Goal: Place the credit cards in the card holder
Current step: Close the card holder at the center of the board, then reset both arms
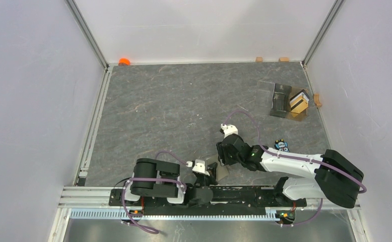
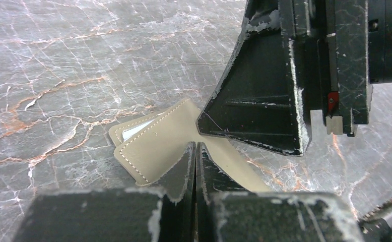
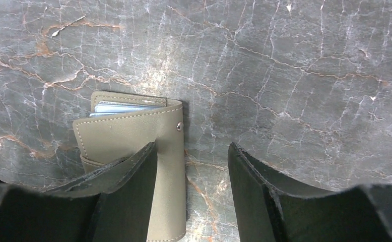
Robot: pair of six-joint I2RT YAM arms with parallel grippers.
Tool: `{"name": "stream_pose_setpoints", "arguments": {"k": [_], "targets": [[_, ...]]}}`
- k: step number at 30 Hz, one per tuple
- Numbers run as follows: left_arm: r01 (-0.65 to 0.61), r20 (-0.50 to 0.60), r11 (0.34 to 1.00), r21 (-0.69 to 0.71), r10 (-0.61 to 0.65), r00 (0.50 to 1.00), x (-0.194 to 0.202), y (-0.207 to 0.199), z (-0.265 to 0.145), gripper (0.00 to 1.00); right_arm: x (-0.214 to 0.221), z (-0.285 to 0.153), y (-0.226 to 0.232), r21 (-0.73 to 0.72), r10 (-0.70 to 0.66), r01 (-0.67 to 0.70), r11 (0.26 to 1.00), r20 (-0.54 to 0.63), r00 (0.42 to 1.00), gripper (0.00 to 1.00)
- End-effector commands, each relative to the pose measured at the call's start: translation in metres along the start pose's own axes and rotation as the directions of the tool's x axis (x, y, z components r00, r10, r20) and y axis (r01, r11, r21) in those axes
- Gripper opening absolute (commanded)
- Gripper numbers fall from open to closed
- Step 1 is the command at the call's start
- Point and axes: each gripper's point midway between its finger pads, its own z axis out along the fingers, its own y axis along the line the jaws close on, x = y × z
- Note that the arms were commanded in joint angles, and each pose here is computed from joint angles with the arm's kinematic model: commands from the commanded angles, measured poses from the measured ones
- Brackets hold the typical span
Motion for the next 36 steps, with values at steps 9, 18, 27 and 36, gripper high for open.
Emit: {"name": "stream_pose_setpoints", "arguments": {"k": [9, 18, 27, 36], "targets": [[-0.630, -0.379, 0.771, 0.093, 0.612, 0.694, 0.067, 0.109, -0.055, 0.14, -0.026, -0.012, -0.021, 0.056, -0.004, -0.001, 0.998, 0.088, 0.996, 0.61], [-0.472, -0.444, 0.861, 0.190, 0.504, 0.741, 0.003, 0.057, -0.028, 0.53, -0.088, -0.023, -0.044, 0.104, -0.013, -0.008, 0.995, 0.194, 0.981, 0.72], [-0.248, -0.484, 0.965, 0.083, 0.256, 0.836, -0.103, 0.058, 0.031, 1.00, -0.119, -0.020, -0.109, 0.137, 0.053, -0.084, 0.987, 0.219, 0.974, 0.83], [-0.121, -0.534, 0.987, -0.100, 0.049, 0.844, -0.211, 0.116, 0.063, 1.00, -0.132, -0.055, -0.192, 0.257, 0.108, -0.206, 0.944, 0.348, 0.931, 0.88]]}}
